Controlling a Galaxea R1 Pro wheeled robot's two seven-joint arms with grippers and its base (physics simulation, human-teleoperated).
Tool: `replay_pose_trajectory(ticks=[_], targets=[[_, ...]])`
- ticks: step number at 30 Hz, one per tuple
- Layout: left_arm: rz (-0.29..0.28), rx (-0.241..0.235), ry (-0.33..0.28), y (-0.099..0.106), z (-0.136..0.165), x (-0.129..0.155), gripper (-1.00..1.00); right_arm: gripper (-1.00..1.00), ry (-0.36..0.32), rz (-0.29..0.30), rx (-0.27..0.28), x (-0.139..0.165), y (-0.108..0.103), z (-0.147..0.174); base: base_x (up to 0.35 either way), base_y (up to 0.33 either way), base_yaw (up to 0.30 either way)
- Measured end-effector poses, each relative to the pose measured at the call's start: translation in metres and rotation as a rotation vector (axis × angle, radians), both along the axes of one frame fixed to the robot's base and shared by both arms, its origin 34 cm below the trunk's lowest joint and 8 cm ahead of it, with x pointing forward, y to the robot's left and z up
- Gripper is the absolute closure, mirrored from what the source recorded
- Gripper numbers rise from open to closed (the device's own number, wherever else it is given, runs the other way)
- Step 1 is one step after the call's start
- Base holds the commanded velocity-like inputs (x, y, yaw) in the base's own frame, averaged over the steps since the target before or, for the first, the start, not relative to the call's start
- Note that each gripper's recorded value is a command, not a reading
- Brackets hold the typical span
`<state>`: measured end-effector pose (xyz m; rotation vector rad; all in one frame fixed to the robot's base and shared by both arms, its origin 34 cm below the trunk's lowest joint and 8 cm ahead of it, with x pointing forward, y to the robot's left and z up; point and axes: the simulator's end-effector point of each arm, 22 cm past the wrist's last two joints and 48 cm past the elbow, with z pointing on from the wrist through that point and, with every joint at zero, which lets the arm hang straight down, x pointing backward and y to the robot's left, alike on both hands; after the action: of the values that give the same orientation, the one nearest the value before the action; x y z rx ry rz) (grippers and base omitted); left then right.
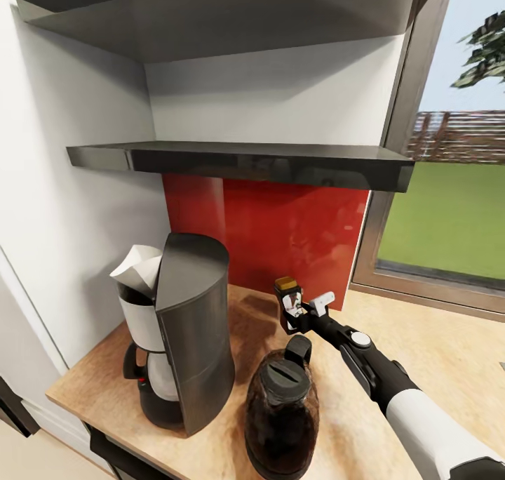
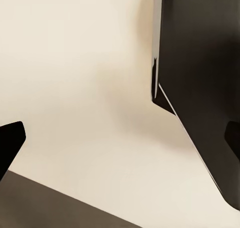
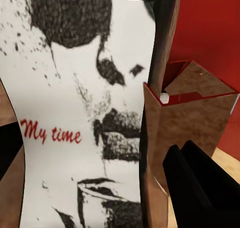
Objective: Set up a coffee station on the kitchen countertop: keep the coffee maker on the countertop, move the bottle of coffee from the kitchen shelf to the counter next to the coffee maker, place a paper coffee filter on top of the coffee maker, put the saucer next to the coffee maker with the coffee cup on the saucer, and place the electric kettle next to the coffee maker.
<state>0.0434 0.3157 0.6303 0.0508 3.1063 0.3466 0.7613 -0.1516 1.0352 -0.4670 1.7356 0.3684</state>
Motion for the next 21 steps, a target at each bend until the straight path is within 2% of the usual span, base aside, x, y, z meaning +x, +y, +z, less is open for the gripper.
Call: replay_pose_trajectory(ticks=[21], targets=[[-0.001,0.000,0.010,0.000,-0.007,0.001,-1.00,1.00,0.011,0.014,0.003,0.003,0.008,-0.014,0.000,0.000,0.000]])
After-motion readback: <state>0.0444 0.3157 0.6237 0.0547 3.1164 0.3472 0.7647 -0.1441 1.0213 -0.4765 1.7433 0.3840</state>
